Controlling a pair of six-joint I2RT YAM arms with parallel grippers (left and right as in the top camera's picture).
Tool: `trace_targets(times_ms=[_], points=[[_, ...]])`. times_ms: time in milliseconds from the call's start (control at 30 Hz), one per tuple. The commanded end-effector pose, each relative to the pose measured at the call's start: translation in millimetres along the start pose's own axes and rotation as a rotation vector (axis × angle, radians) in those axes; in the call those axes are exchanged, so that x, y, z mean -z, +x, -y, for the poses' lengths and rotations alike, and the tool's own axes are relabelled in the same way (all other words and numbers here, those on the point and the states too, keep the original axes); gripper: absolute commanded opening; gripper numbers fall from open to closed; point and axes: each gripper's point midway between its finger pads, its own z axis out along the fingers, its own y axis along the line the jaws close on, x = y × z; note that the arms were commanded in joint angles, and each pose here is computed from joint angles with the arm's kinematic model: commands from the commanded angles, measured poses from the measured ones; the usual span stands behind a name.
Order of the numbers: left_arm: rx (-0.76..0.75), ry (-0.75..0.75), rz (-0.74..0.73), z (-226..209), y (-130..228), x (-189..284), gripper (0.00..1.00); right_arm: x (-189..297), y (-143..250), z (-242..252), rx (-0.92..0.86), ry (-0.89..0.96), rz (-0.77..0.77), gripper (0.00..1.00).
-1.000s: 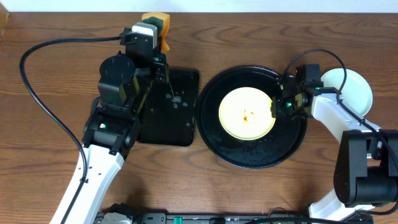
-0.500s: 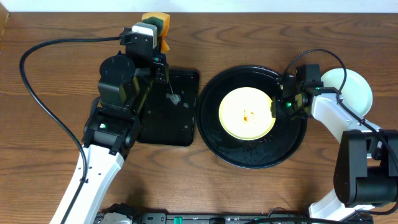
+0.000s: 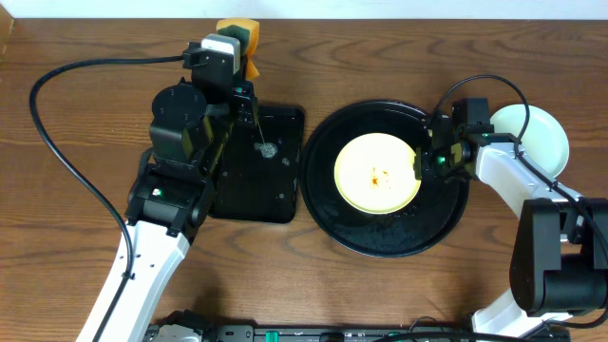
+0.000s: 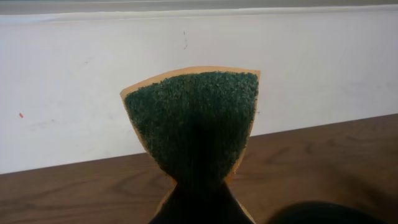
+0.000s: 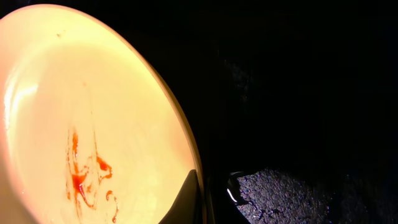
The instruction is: Clean dirty plates on tray and stack at the side
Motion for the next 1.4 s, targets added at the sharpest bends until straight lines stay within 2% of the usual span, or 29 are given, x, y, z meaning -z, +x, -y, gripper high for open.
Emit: trace_targets(times_ms=[0, 233, 400, 533, 667, 933, 1067, 1367], points=[[-0.009, -0.008, 0.034, -2.1, -10.9, 5.8, 0.08, 2.0, -3.4, -3.3, 0.022, 0.0, 0.009, 0.01], [-0.009, -0.009, 0.017, -2.3, -5.4, 2.5, 0.07, 1.9, -3.3, -3.3, 0.022, 0.0, 0.009, 0.01], [-0.011, -0.016, -0.149, -4.3, 45.1, -19.7, 0.08, 2.1, -3.1, -3.3, 0.022, 0.0, 0.008, 0.01], [-0.013, -0.021, -0.315, -6.3, 95.8, -32.6, 0.07, 2.0, -2.4, -3.2, 0.021, 0.0, 0.005, 0.01], [-0.015, -0.03, -0.541, -9.0, 162.7, -36.4, 0.08, 1.9, -2.6, -3.2, 0.021, 0.0, 0.006, 0.01], [-0.021, -0.047, -1.024, -14.8, 293.3, -7.2, 0.08, 1.9, -2.5, -3.2, 0.021, 0.0, 0.005, 0.01], [-0.022, -0.05, -1.103, -15.7, 312.9, 0.9, 0.08, 1.9, -2.4, -3.3, 0.021, 0.0, 0.005, 0.01], [-0.022, -0.051, -1.109, -15.7, 314.1, 1.6, 0.07, 1.9, -2.4, -3.2, 0.021, 0.0, 0.005, 0.01]])
